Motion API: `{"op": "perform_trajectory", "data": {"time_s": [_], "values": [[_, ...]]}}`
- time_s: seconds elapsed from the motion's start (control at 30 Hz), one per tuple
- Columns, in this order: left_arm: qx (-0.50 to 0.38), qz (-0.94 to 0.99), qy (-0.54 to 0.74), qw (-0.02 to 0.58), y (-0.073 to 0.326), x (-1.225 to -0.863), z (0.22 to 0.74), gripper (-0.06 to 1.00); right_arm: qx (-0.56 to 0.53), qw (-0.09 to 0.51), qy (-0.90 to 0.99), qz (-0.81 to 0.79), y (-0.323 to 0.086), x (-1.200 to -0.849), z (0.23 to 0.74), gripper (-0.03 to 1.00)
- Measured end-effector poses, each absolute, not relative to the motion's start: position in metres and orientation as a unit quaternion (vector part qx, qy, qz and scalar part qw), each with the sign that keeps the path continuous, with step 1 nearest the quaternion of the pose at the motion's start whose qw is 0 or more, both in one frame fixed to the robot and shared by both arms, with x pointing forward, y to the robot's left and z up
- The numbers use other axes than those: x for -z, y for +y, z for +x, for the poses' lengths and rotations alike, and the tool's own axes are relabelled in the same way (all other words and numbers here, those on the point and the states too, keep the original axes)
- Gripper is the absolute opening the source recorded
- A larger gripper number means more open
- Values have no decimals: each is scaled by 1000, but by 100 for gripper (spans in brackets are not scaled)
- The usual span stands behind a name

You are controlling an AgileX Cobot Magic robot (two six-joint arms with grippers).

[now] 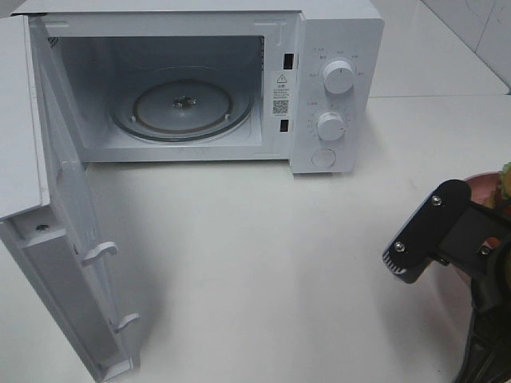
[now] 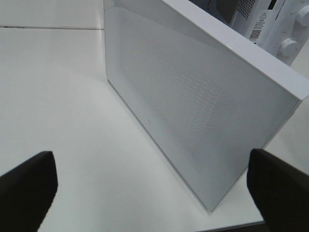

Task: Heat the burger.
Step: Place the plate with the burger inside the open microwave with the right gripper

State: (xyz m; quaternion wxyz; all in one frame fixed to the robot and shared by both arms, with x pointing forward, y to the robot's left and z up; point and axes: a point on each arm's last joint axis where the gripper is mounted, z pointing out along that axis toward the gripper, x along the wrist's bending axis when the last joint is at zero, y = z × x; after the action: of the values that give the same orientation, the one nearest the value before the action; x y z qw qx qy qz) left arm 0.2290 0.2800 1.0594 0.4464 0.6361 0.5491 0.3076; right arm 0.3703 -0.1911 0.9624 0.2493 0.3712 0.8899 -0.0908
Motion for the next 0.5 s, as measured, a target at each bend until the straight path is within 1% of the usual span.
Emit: {"op": "perform_trajectory", "data": {"time_s": [0.13, 0.5], "values": [[-308, 636, 549, 446, 280, -1059, 229, 99, 83, 265, 901, 334, -184, -964, 366, 3], [-308, 636, 549, 446, 280, -1059, 229, 99, 53, 284, 916, 278, -172, -965, 362, 3]]}}
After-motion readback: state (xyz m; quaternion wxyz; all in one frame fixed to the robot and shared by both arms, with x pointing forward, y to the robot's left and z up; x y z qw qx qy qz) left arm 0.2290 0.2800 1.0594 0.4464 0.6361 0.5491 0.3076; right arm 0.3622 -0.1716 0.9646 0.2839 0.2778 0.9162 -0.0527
